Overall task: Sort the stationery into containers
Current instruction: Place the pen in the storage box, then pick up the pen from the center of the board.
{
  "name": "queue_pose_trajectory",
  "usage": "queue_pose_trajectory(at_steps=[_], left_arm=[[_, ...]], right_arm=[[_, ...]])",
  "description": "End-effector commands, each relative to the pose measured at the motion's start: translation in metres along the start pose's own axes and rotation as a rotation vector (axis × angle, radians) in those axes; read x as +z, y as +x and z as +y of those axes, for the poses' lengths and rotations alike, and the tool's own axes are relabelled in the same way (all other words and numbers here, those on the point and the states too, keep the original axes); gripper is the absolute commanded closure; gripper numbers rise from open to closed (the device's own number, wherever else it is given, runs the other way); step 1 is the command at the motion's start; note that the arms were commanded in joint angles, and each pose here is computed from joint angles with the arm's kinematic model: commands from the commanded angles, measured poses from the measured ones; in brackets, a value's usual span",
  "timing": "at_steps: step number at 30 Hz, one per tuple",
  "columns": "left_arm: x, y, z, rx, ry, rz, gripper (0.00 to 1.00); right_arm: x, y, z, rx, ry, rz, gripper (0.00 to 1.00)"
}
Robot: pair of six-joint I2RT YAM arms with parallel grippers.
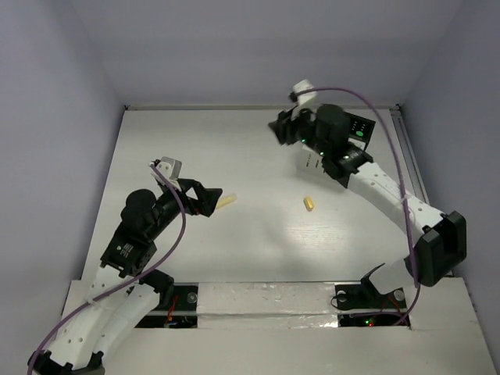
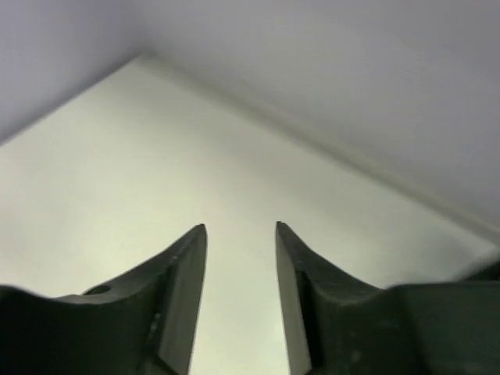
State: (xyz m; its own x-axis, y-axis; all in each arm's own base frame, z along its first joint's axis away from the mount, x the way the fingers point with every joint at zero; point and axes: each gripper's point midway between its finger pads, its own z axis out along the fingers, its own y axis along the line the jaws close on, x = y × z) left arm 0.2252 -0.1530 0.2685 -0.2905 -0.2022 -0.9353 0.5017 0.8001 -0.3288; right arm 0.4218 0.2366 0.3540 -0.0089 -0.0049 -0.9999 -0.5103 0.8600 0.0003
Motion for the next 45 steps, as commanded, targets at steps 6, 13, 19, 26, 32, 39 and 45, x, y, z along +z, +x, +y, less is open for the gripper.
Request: queue_pose_trajectory(at_steps=[6,13,19,26,32,39,45], left_arm=[[-0.04,-0.073,0.011,0.005,-0.125,-0.291,0.01],[-0.085,-0.1,0.013,-0.014,-0.162,-0.502,0.01],[-0.08,-0.096,0.012,-0.012,-0.155,-0.47,0.01],[-0.08,-0.096,0.011,-0.007,-0.146,-0.469,0.01],[-0.081,-0.096,0.009,-0.005,-0.139,-0.473,0.01],[-0.077,-0.095,0.007,-0.003,-0.121,-0.464,0.01],[-0.058,-0.085,0.005,0.002,-0.096,-0.381,0.01]], right_arm=[[-0.018,0.163,0.146,-0.056,-0.581,0.523,0.36],[-0.006,0.248,0.203,-0.255,-0.66,0.785,0.19],[0.021,0.282,0.214,-0.46,-0.61,0.841,0.17],[0.027,0.299,0.227,-0.518,-0.658,0.885,0.17],[0.029,0.32,0.225,-0.522,-0.65,0.916,0.25],[0.032,0.338,0.243,-0.491,-0.666,0.911,0.34],[0.028,0.35,0.252,-0.434,-0.693,0.938,0.56]])
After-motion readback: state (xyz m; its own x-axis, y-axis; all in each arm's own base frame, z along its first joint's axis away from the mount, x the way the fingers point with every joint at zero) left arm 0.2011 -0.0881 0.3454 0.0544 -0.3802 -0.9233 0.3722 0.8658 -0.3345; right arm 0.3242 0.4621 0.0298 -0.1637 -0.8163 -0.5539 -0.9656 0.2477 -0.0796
